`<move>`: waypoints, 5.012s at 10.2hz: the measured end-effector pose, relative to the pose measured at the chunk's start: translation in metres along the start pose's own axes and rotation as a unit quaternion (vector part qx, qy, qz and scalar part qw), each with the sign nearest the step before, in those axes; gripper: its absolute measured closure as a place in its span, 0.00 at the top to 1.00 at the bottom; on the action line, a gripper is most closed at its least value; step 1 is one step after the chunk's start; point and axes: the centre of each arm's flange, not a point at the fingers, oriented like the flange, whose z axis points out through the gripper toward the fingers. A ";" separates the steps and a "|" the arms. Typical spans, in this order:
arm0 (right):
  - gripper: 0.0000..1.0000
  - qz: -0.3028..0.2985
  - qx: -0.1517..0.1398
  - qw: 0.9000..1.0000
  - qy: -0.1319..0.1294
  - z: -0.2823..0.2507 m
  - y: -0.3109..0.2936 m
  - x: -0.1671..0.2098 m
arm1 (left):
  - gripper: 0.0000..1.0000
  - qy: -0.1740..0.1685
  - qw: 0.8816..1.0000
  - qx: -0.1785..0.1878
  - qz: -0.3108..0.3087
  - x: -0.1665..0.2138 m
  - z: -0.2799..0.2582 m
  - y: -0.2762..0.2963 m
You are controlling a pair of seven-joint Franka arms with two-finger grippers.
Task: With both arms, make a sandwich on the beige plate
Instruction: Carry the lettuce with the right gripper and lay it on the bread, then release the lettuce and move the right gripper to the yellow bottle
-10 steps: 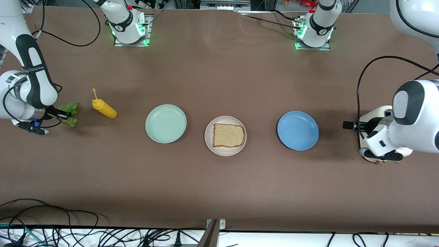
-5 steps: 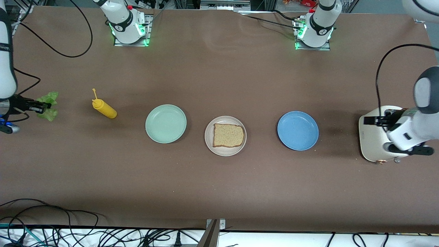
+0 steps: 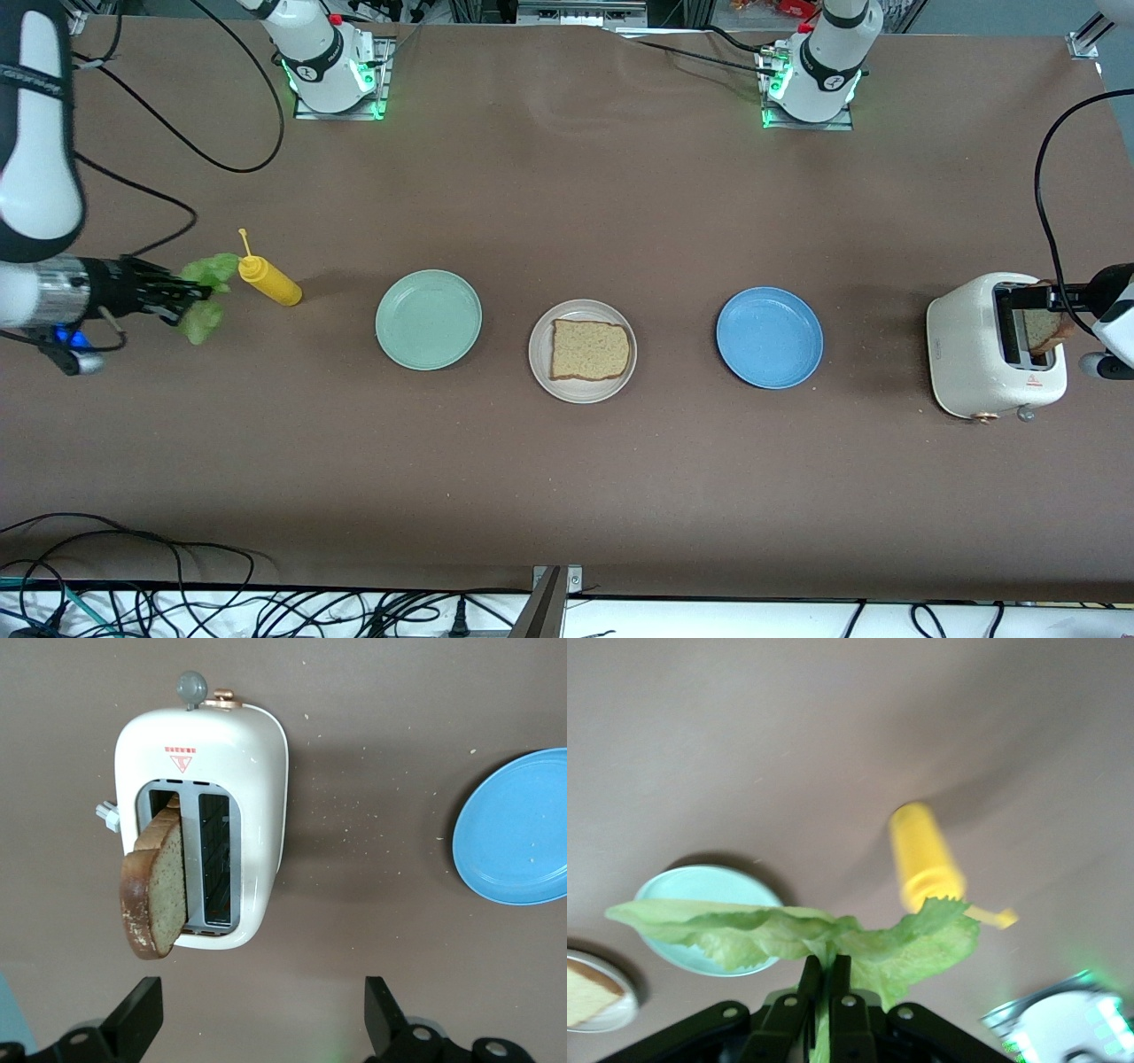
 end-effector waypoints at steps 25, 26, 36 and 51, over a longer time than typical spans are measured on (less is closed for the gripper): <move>0.61 0.332 0.219 0.913 -0.090 0.322 -0.319 -0.209 | 1.00 -0.002 1.000 0.000 -0.004 -0.001 0.002 -0.005; 0.75 0.330 0.211 0.915 -0.093 0.318 -0.319 -0.209 | 1.00 -0.002 1.000 0.000 -0.004 -0.001 0.002 -0.005; 1.00 0.106 -0.018 0.993 -0.057 0.055 -0.150 -0.131 | 1.00 -0.002 1.000 0.000 -0.004 0.000 0.002 -0.004; 1.00 -0.683 0.260 0.673 0.119 0.037 0.221 0.100 | 1.00 -0.002 1.000 0.000 -0.003 0.000 0.003 -0.003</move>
